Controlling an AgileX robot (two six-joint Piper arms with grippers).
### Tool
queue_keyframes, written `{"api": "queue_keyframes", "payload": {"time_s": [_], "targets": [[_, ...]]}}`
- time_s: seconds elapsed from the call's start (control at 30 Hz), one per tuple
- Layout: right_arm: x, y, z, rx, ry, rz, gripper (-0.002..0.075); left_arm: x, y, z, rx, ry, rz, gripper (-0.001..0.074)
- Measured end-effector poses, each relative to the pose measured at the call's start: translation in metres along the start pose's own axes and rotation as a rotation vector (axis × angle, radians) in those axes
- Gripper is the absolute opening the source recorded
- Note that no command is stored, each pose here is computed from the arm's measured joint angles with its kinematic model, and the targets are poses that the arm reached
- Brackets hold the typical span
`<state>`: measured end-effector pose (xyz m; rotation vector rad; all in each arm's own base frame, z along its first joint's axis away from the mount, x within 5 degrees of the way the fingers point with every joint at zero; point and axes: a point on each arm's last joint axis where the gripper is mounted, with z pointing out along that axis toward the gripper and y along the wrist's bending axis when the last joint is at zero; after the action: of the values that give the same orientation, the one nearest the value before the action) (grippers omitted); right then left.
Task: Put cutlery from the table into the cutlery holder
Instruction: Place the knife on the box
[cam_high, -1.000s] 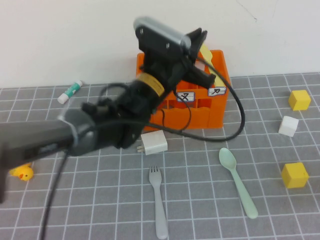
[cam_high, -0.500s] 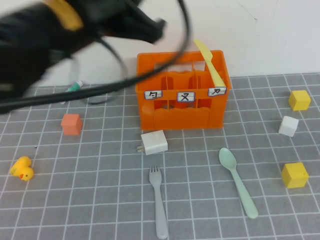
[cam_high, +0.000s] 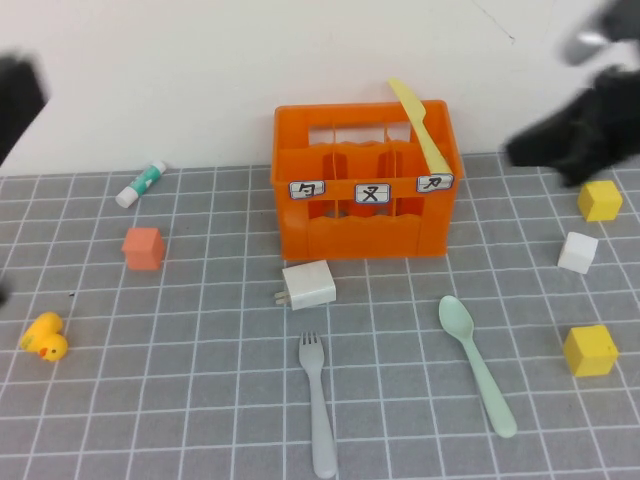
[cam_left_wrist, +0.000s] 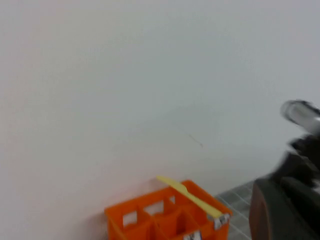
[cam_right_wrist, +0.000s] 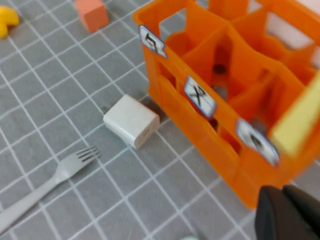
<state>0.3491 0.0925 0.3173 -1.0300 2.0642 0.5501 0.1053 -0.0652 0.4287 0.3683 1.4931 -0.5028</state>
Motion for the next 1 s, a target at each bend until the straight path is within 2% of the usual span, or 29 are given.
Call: {"api": "queue_keyframes", "payload": {"time_s": [0.1,0.27,0.47,0.7,1.0], "targets": [[-0.018,-0.014,0.040,-0.041,0.068,-0.041,-0.0003,0.011,0.000,-0.023,0.005,0.012,-0.031,0.0001],[-0.027,-0.043,0.092,-0.084,0.217,-0.033,-0.0003,0.026,0.000,-0.041,0.007,0.051,-0.073,0.0001],[-0.048,-0.064,0.112,-0.056,0.232,-0.034,-0.0003,0.029,0.001,-0.043,-0.004,0.078,-0.046,0.0001],[-0.053,-0.066,0.111,-0.034,0.241,-0.030,-0.0003,0.030,0.003,-0.043,-0.021,0.090,-0.004,0.0001],[-0.038,-0.070,0.135,-0.055,0.282,-0.014,-0.0003,0.030,0.004,-0.043,-0.026,0.091,0.010,0.0001]]}}
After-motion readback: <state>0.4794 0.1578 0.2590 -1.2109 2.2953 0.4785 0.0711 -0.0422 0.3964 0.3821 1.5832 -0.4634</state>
